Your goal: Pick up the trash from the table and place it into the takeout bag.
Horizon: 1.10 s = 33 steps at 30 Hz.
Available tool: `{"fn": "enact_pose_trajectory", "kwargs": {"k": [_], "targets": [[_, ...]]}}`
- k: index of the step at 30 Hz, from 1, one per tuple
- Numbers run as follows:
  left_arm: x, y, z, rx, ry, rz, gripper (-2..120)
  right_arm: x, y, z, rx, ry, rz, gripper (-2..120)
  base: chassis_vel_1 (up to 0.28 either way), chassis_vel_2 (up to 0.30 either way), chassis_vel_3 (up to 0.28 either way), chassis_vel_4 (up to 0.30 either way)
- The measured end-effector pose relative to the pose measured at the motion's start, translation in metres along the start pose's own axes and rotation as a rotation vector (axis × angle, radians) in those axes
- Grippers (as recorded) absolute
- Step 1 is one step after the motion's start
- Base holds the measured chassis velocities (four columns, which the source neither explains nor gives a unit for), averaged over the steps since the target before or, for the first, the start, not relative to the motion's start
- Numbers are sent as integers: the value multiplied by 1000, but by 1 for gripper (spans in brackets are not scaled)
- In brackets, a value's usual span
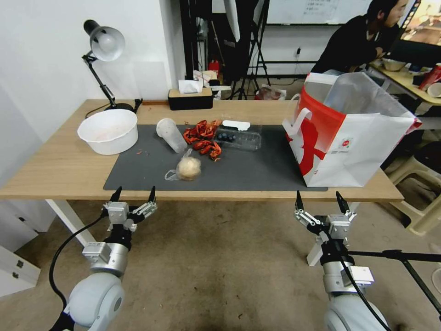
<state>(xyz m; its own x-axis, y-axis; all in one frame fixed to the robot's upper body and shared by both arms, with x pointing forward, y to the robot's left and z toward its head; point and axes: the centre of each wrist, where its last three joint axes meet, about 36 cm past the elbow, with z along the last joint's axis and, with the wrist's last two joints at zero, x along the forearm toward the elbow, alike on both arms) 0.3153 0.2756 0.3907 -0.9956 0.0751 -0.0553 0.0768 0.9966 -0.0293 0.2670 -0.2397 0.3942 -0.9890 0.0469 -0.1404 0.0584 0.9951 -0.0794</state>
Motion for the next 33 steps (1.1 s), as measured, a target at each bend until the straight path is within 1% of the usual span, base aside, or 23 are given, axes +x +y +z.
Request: {"fn": "enact_pose_trajectory", "kwargs": {"k": [2,3,4,6,7,8,9,10,11,14,15,17,18,21,23,26,27,29,30,33], "targets": [[-11,-3,-6,-9,-14,43,100,0,0,0,0,1,1,100,0,0,0,0],[-11,-3,-6,-9,-14,43,100,0,0,0,0,1,1,100,0,0,0,0],[-14,-5,-8,-11,-18,58,100,0,0,0,0,1,1,100,0,0,0,0],[-23,-9,-13,-17,-27,113,100,0,0,1,1,2,1,100,0,0,0,0],[-23,-9,-13,-17,-27,113,100,0,0,1,1,2,1,100,0,0,0,0],[-27,-11,-15,-17,-27,143,100,0,0,1,1,3,0,100,0,0,0,0],[-29,-11,-16,-16,-28,156,100,0,1,1,2,3,-2,100,0,0,0,0],[-31,-11,-18,-17,-26,176,100,-2,1,2,2,1,-7,100,0,0,0,0],[-31,-11,-18,-17,-26,176,100,-2,1,2,2,1,-7,100,0,0,0,0],[-41,-10,-19,-18,-18,228,100,-3,2,2,2,1,-13,100,0,0,0,0],[-41,-10,-19,-18,-18,228,100,-3,2,2,2,1,-13,100,0,0,0,0],[-49,-10,-19,-7,-8,261,100,-3,3,2,2,2,-14,100,0,0,0,0],[-49,-10,-19,-7,-8,261,100,-3,3,2,2,2,-14,100,0,0,0,0],[-65,-4,-18,-2,10,318,100,-3,3,3,2,3,-16,100,0,0,0,0],[-68,-1,-18,-3,12,328,100,-3,3,3,2,3,-16,100,0,0,0,0],[-90,7,-25,4,34,368,100,-3,4,3,3,5,-16,100,0,0,0,0],[-90,7,-25,4,34,368,100,-3,4,3,3,5,-16,100,0,0,0,0],[-103,10,-32,24,59,380,100,-3,4,3,4,6,-16,100,0,0,0,0],[-103,10,-32,24,59,380,100,-3,4,3,4,6,-16,100,0,0,0,0],[-120,13,-41,54,103,393,100,-3,4,4,5,6,-16,100,0,0,0,0]]}}
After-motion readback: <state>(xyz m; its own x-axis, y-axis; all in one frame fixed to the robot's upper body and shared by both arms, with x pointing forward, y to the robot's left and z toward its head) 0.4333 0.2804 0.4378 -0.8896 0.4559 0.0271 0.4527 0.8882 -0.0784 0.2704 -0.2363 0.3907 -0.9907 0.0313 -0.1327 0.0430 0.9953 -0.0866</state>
